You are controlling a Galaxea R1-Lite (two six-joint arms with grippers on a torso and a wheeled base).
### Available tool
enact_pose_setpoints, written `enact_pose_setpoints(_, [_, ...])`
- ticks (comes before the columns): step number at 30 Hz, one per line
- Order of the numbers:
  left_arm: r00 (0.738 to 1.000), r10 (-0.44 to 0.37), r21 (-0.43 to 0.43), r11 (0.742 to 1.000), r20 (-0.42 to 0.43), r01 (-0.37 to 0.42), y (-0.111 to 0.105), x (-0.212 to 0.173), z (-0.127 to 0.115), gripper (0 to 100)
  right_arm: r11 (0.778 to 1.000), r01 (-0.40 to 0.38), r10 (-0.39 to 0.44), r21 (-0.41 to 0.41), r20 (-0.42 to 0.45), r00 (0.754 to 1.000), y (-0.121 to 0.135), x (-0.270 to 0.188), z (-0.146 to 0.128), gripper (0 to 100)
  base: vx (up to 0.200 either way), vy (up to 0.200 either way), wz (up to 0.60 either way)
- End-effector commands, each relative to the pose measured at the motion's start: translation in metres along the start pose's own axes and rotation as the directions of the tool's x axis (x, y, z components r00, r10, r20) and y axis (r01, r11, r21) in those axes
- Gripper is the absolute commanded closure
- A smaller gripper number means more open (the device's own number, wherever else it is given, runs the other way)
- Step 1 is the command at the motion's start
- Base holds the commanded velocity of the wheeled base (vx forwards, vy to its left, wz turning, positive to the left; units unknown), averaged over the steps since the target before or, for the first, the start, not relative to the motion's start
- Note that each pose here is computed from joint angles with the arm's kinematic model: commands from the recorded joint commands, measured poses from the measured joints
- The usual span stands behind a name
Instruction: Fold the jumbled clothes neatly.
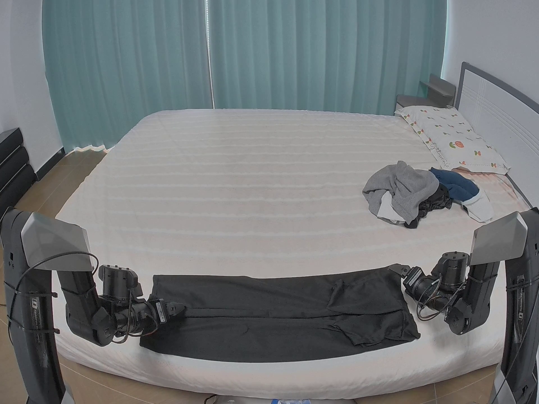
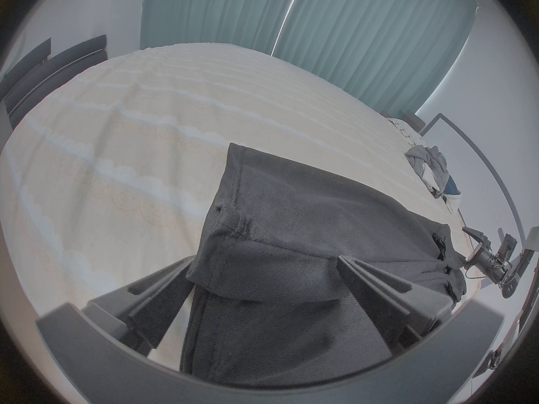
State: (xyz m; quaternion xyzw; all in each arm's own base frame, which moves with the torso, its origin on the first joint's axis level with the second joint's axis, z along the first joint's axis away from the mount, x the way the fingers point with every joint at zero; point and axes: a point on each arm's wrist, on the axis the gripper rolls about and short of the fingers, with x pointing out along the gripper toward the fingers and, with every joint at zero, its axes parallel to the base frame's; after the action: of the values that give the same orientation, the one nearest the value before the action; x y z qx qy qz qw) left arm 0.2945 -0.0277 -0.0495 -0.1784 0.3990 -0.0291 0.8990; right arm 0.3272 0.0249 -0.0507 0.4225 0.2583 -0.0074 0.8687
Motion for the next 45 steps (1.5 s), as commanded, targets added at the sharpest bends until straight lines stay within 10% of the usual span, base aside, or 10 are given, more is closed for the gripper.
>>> enact_pose_setpoints(1, [1.000, 0.000, 0.005, 1.000, -0.006, 0.000, 0.000, 0.000, -0.003, 0, 1.000, 0.000, 0.000, 0.000, -0.001, 1.000, 0.000, 0.000, 0.000, 0, 0.000, 0.000, 0.00])
enact_pose_setpoints(22, [0.999, -0.011, -0.007, 1.000, 0.050, 0.012, -0.005, 0.008, 0.008, 0, 1.000, 0.001, -0.001, 0.000, -0.002, 1.000, -0.001, 0.000, -0.001, 0, 0.000, 0.000, 0.00])
enact_pose_setpoints(23, [0.999, -0.011, -0.008, 1.000, 0.049, 0.011, -0.005, 0.007, 0.008, 100, 1.000, 0.001, -0.001, -0.001, -0.002, 1.000, -0.001, 0.000, -0.001, 0, 0.000, 0.000, 0.00])
enact_pose_setpoints(45, [0.997, -0.021, -0.008, 1.000, 0.080, 0.022, -0.008, -0.003, 0.015, 100, 1.000, -0.010, 0.010, -0.003, 0.006, 1.000, 0.000, 0.000, 0.000, 0, 0.000, 0.000, 0.00])
